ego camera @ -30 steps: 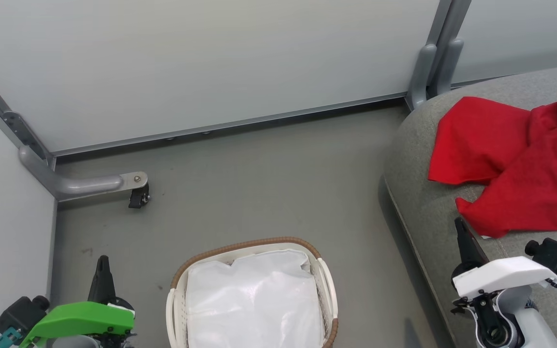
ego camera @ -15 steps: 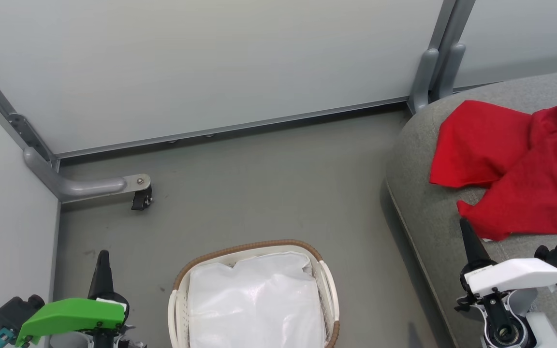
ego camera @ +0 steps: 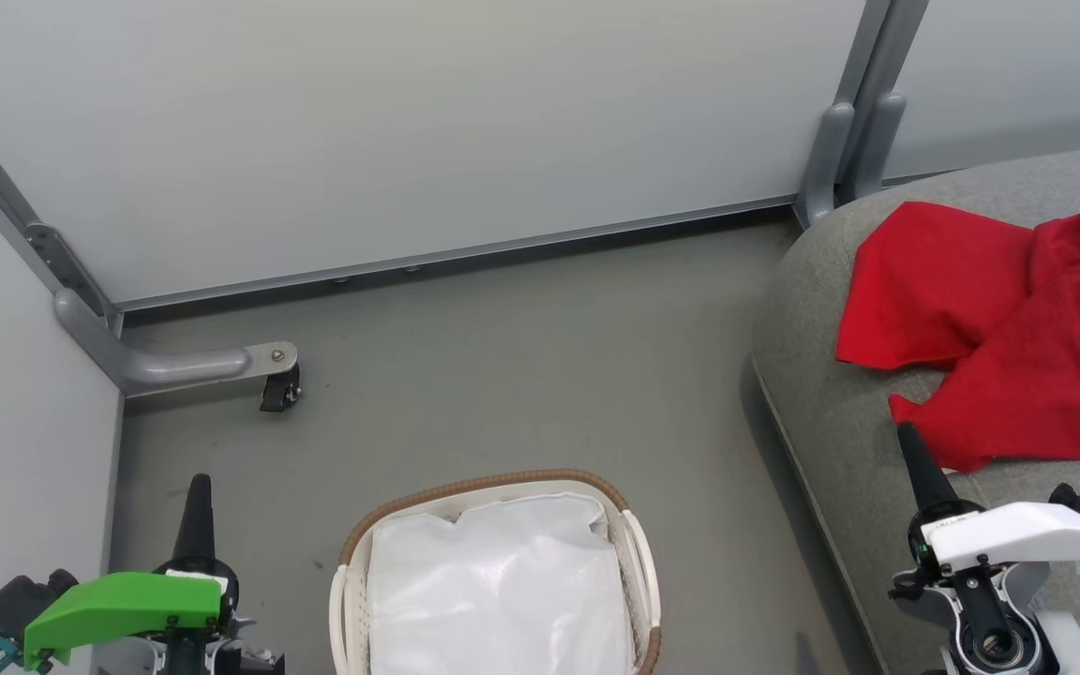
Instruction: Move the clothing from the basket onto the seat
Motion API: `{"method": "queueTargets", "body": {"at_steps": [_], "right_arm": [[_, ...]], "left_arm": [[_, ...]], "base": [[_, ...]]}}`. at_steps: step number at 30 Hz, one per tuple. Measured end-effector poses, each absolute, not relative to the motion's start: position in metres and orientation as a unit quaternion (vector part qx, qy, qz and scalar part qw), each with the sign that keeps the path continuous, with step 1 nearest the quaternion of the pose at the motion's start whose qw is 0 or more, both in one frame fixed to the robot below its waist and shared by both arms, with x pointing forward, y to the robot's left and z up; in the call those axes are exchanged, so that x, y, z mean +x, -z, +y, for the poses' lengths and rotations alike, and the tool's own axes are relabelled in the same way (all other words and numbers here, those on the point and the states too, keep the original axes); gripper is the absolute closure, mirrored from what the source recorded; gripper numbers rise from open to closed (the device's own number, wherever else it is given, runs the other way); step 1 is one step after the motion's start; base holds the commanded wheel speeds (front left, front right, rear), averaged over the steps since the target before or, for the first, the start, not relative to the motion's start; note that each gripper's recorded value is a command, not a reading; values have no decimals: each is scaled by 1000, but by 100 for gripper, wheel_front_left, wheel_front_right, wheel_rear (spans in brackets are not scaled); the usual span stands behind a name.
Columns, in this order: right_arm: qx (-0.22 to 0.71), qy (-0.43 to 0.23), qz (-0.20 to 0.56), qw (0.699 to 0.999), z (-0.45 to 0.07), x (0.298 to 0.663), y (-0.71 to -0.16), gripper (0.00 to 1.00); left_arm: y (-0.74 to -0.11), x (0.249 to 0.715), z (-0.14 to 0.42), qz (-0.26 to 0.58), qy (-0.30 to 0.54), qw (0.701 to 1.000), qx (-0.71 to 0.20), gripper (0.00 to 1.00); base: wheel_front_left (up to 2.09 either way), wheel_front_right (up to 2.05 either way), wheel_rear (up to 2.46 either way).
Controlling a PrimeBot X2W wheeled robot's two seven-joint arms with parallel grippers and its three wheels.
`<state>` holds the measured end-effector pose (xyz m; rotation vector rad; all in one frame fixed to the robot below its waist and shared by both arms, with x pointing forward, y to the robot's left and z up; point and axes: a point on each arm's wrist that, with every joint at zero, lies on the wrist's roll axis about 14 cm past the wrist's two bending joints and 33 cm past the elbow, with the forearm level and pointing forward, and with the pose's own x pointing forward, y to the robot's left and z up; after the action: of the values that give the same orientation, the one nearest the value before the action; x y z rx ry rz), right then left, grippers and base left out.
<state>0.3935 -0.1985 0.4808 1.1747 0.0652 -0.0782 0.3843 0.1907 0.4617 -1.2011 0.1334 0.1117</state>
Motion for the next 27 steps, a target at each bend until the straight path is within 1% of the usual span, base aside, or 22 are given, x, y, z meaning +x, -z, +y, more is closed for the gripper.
{"method": "queueTargets", "body": {"at_steps": [27], "right_arm": [[648,19,14,762,-199,392,-495,100]], "left_arm": [[-484,387,194,32,-28,757,-652,100]], "base": [[0,0,0]]}}
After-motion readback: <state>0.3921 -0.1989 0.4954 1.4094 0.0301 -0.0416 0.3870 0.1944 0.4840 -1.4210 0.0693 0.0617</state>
